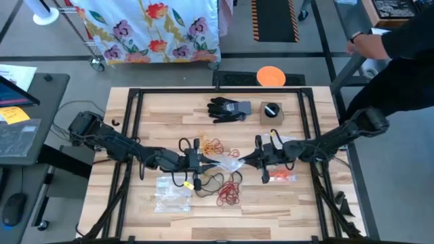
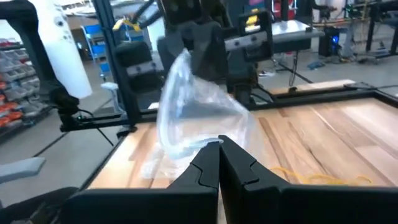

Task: Sort rubber bands
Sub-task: Open the transparent zip bag

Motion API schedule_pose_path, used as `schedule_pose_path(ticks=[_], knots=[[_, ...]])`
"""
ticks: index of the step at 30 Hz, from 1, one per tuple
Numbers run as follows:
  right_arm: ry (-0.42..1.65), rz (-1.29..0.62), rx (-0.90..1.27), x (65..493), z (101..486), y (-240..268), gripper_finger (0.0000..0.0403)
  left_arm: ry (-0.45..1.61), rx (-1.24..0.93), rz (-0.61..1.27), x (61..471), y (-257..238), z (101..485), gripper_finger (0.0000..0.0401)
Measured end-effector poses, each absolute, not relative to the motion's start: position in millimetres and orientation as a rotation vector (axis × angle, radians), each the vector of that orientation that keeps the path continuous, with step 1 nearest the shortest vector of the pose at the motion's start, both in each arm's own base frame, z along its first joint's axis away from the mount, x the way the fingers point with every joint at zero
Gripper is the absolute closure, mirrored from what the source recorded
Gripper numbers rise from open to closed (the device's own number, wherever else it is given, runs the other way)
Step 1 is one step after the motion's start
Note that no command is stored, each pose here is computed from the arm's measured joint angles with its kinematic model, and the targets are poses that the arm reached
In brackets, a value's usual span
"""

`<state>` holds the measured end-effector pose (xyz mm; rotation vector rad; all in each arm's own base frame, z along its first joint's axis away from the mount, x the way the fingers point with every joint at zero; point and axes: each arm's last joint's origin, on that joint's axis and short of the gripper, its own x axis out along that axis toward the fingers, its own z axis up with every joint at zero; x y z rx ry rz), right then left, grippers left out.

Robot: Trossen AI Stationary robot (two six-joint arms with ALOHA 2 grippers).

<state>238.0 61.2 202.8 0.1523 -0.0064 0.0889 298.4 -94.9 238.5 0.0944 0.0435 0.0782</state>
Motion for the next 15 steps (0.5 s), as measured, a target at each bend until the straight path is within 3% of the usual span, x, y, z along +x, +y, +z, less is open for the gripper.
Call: schedule_pose_path(ticks=[8, 15], knots=[[-0.022, 0.091, 0.165, 240, 210, 62, 0.0394, 0.084, 0.096, 0.125, 296, -97, 234, 0.0401], [0.094, 0.081, 0.271, 239, 199, 62, 0.0297, 0.083, 0.142, 0.211, 293, -104, 236, 0.0401]])
